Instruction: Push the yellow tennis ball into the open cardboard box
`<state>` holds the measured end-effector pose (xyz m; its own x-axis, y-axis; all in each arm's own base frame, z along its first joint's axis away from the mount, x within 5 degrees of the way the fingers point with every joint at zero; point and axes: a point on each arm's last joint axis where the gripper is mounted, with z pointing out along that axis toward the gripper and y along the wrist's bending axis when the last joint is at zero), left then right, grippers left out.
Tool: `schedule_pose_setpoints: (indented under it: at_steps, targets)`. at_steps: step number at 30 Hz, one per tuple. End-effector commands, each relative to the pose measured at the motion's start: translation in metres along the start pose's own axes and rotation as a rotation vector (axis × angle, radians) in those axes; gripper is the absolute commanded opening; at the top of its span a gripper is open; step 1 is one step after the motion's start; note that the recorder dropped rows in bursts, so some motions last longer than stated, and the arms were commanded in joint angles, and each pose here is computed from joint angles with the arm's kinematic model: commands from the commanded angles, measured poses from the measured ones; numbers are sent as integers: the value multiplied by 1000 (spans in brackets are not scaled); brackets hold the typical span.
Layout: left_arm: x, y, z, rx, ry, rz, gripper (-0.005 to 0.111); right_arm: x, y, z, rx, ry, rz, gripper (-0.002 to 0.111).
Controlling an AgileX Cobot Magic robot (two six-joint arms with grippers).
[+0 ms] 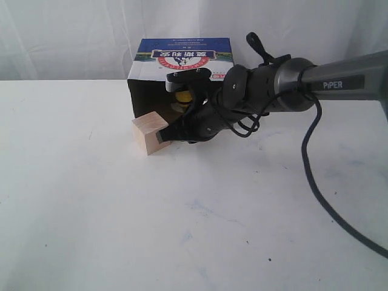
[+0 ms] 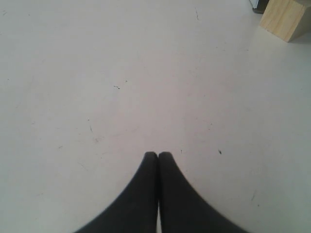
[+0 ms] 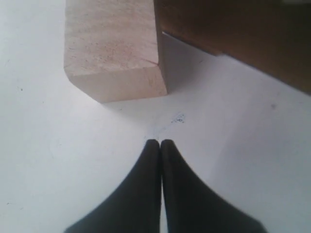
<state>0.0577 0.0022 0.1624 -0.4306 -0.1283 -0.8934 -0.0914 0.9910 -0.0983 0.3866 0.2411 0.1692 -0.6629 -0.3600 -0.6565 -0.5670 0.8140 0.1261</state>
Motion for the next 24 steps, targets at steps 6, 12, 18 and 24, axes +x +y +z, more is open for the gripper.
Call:
schedule_pose_setpoints:
  at_steps: [6,12,18,24]
  targets:
    - [0,0,0,-1,-1,-2,0,1,-2,-4,6,36,1,0]
    - [0,0,0,-1,-1,-2,0,29,-33,-24,182,276,32,0]
    - [0,0,0,-1,-1,-2,0,35,-76,-143,582,124,51,0]
    - [0,0,0,-1,-1,-2,0,-1,-108,-286,662,-528,52,0]
